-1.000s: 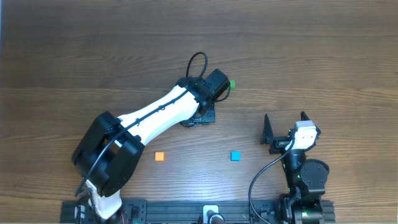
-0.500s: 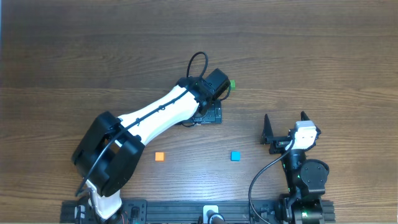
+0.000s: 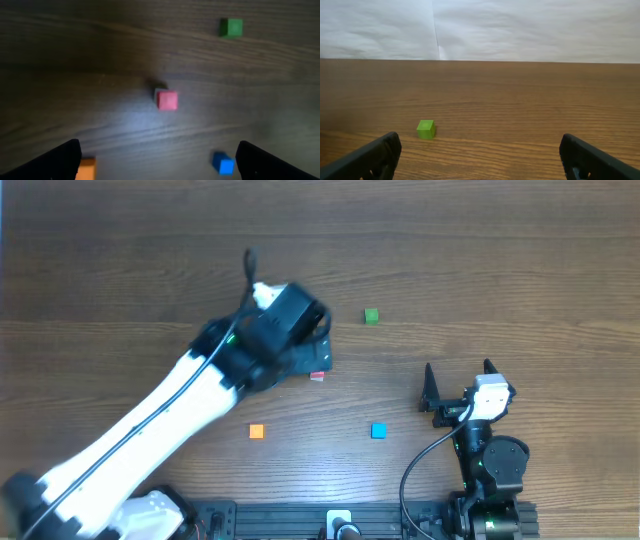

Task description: Stack Cubes

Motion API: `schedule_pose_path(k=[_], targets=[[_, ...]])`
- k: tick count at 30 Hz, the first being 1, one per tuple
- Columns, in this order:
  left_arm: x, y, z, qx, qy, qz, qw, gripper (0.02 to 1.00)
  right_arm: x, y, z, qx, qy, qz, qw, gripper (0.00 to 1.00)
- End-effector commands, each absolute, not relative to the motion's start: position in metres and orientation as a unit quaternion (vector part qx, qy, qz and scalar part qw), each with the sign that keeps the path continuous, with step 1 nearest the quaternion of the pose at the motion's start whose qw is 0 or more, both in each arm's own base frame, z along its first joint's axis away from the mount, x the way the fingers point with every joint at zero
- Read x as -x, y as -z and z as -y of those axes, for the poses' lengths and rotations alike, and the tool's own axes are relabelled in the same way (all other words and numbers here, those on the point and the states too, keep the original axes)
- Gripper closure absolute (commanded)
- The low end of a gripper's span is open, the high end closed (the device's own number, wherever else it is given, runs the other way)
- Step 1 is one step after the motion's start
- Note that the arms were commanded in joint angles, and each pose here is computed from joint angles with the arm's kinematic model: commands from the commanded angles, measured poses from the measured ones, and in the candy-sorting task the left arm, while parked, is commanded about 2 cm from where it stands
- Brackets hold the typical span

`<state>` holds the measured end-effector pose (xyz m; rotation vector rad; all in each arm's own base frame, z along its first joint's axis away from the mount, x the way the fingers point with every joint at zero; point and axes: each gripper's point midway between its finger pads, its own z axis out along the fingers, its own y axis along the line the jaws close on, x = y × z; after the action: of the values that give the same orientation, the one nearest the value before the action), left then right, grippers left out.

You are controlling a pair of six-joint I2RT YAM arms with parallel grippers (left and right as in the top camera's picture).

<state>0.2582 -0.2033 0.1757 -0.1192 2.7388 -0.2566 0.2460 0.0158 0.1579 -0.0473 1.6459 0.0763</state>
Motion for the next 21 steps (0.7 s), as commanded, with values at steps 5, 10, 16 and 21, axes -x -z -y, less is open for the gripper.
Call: schedule_pose_path(k=[5,10,16,21], targets=[[-0.186,-0.081,0.156,0.053,0.073,-0.988,0.127,0.020,-0.246,-0.156,-0.016,0.024,-0.035,-0.733,0.679,0.007],[-0.163,-0.039,0.144,0.074,0.076,-0.990,0.098,0.020,-0.246,-0.156,-0.016,0.024,-0.035,-0.733,0.679,0.007],[-0.160,-0.027,0.138,0.078,0.059,-0.991,0.090,0.020,-0.246,-0.156,-0.016,0.024,-0.035,-0.733,0.679,0.007],[-0.157,-0.017,0.135,0.078,0.041,-0.993,0.073,0.027,-0.246,-0.156,-0.016,0.025,-0.035,-0.733,0.679,0.009]])
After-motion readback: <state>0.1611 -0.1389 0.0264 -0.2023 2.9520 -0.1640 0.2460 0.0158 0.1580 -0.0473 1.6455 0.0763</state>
